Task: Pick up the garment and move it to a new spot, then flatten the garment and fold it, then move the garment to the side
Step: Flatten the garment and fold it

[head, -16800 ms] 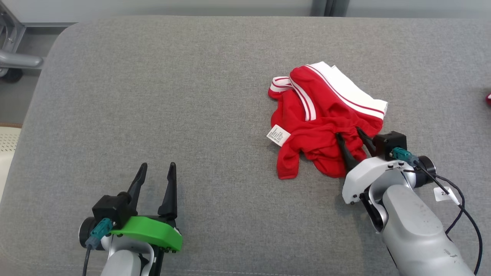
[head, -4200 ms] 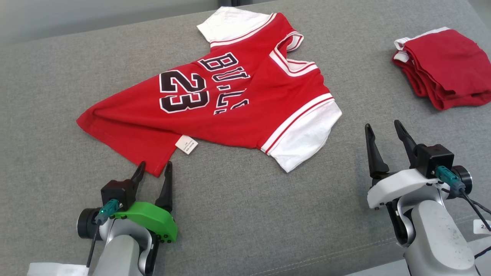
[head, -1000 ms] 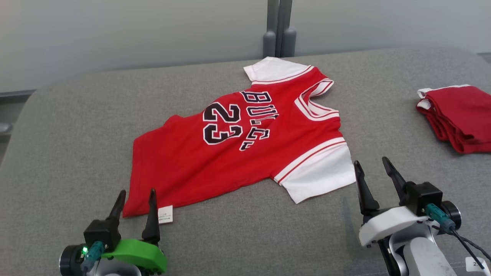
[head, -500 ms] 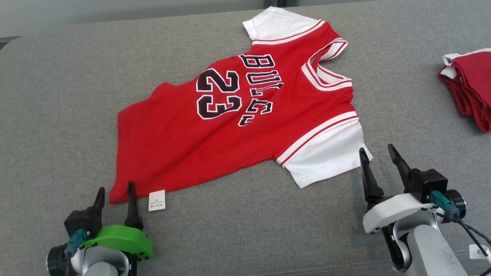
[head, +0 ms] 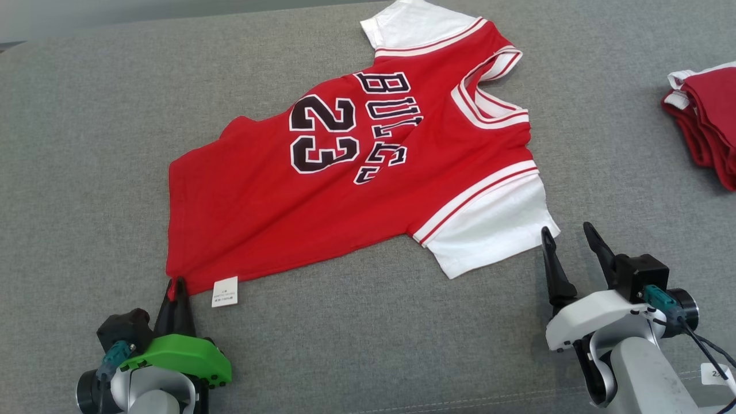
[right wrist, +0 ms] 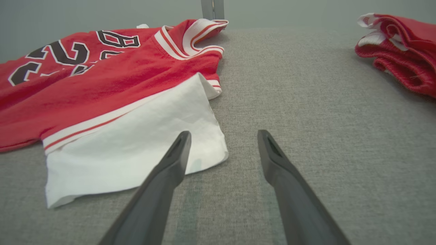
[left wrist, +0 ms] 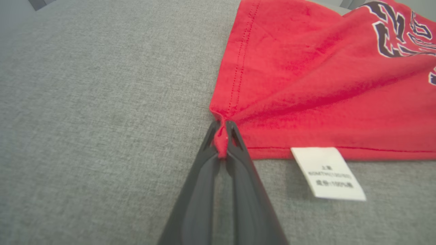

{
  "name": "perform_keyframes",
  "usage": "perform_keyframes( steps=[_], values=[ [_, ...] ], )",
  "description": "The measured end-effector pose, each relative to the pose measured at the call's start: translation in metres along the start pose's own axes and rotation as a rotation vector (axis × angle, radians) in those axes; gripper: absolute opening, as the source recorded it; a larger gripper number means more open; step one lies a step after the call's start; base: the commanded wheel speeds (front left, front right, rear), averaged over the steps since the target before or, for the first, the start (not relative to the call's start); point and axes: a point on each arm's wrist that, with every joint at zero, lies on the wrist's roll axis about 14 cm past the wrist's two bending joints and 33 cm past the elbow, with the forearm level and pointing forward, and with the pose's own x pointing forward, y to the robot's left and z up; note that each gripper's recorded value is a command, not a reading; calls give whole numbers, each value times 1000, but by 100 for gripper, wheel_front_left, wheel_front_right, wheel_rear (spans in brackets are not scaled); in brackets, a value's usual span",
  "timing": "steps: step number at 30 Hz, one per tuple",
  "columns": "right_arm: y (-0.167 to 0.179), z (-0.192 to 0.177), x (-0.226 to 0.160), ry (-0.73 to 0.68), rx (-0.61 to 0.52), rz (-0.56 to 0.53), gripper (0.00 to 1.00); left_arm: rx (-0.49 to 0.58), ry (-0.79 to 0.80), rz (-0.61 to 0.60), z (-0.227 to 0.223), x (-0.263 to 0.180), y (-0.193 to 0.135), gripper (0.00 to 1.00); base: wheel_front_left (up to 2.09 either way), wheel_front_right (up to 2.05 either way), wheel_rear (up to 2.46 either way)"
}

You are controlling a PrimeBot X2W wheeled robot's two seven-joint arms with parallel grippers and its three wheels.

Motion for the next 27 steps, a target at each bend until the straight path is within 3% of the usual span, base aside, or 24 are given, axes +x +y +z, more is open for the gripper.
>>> perform_keyframes(
  steps=[14, 15, 21, 27],
  values=[
    [11, -29, 18, 101, 16, 28, 100, 25, -9, -12, 2, -3, 0, 0, 0, 0, 0],
    [12, -33, 18, 113, 17, 31, 3, 26, -10, -16, 2, -3, 0, 0, 0, 0, 0],
    [15, -28, 21, 103, 41, 32, 0, 40, -28, -25, 8, -8, -1, 0, 0, 0, 0],
    [13, -7, -1, 32, 71, 17, 0, 32, -24, -12, 2, -35, 10, 0, 0, 0, 0]
  ],
)
